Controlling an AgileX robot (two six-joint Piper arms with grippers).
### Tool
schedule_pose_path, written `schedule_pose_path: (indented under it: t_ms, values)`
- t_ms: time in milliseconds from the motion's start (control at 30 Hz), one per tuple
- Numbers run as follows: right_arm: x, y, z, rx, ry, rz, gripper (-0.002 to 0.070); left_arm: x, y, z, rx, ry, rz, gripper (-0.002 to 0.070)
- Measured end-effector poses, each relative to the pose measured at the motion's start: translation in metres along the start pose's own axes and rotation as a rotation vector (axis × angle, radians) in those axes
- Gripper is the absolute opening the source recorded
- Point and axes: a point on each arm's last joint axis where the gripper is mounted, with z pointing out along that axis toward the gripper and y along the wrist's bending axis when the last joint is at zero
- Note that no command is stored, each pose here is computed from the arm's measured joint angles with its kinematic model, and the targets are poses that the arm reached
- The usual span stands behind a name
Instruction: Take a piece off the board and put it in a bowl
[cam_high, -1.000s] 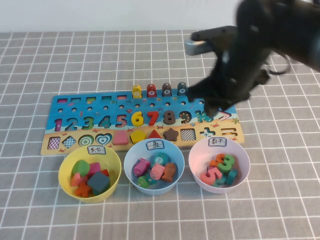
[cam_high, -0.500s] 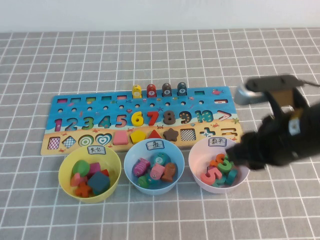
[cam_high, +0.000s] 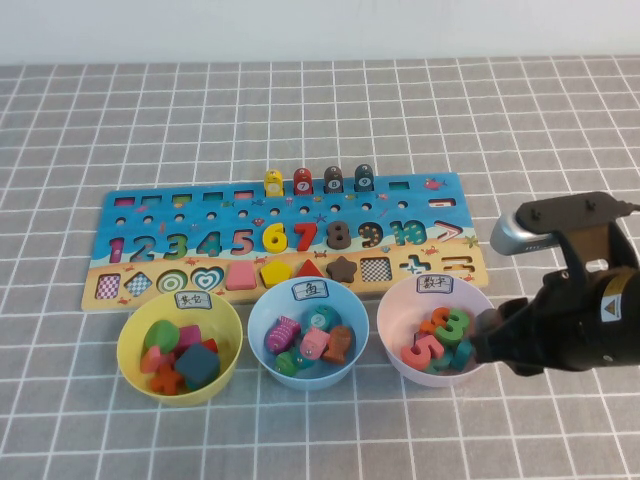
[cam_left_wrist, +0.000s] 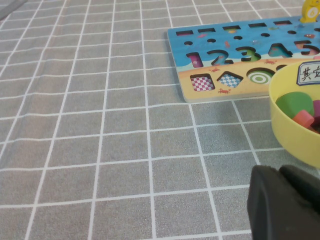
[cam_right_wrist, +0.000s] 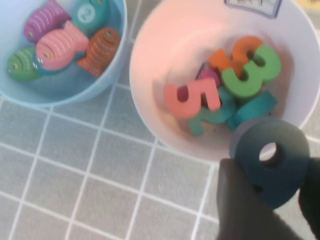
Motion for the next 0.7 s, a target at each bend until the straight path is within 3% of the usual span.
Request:
schedule_pose_path:
  t_ms: [267,700]
  values:
    - [0.002,0.013,0.003,-0.049,-0.015,-0.010,0.0225,0.000,0.000,0.000,0.000,0.000,0.000,-0.0005]
    - [-0.013,0.020,0.041,-0.034,0.077,0.022,0.0225,0.000,0.000,0.000,0.000,0.000,0.000,-0.0005]
